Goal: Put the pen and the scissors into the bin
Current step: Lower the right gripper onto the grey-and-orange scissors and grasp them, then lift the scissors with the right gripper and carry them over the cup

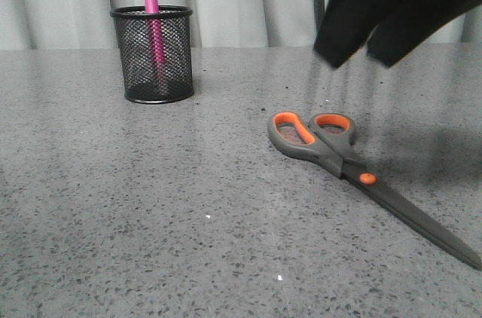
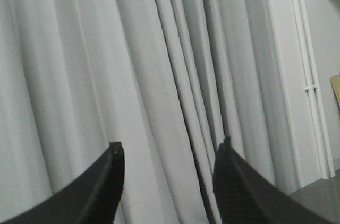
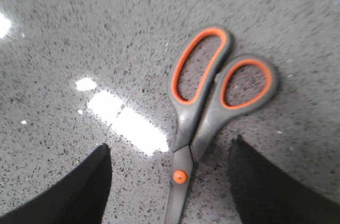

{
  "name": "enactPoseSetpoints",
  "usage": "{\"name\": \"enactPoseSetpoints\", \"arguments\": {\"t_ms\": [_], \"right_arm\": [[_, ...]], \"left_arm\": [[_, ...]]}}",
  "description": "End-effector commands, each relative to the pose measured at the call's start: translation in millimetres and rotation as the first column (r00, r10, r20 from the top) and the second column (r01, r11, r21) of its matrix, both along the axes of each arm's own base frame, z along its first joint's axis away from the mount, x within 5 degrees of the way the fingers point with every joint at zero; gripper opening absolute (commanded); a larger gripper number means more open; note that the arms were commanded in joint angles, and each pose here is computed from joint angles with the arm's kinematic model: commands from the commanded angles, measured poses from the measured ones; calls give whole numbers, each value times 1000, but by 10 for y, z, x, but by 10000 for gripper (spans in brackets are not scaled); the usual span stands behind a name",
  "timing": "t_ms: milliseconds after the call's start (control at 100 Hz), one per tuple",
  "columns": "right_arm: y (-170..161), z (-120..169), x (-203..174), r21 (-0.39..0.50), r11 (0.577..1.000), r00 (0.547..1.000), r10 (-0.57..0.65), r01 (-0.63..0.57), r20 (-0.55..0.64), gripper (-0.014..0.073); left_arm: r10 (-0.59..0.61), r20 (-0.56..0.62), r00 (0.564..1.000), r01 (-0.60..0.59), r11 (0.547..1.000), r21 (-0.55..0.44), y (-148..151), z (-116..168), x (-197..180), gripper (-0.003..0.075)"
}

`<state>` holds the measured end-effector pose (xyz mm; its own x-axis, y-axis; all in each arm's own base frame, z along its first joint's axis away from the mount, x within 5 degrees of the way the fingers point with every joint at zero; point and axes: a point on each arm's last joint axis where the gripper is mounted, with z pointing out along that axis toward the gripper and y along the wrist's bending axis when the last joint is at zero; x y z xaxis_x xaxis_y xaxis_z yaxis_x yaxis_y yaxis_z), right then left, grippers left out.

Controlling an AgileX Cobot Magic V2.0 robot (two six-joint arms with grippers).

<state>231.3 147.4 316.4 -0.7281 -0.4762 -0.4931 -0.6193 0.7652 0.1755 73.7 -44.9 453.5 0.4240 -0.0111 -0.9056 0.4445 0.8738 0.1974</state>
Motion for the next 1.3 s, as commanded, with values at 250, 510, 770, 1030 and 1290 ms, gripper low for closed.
{"name": "enactPoseSetpoints", "arguments": {"t_ms": [250,510,770,1030,1290], "right_arm": [[267,-202,315,-156,985,993,-92,79,-78,447],[338,-447,413,-197,977,983,-112,82,-145,446],[355,-539,450,-219,972,979,-119,81,-167,141],[292,-443,487,-288,955,989,-102,67,-109,-60],[388,778,586,179,977,906,-181,120,384,-60]], "left_arm": [[0,-21,1000,-1,999,-37,18,-43,-9,345],[-4,-21,1000,4,999,-37,15,-43,-10,345],[-30,-21,999,30,999,-37,-4,-43,-22,345],[-30,-21,999,30,999,-37,-4,-43,-22,345],[-32,-22,999,31,999,-41,-4,-42,-22,345]]}}
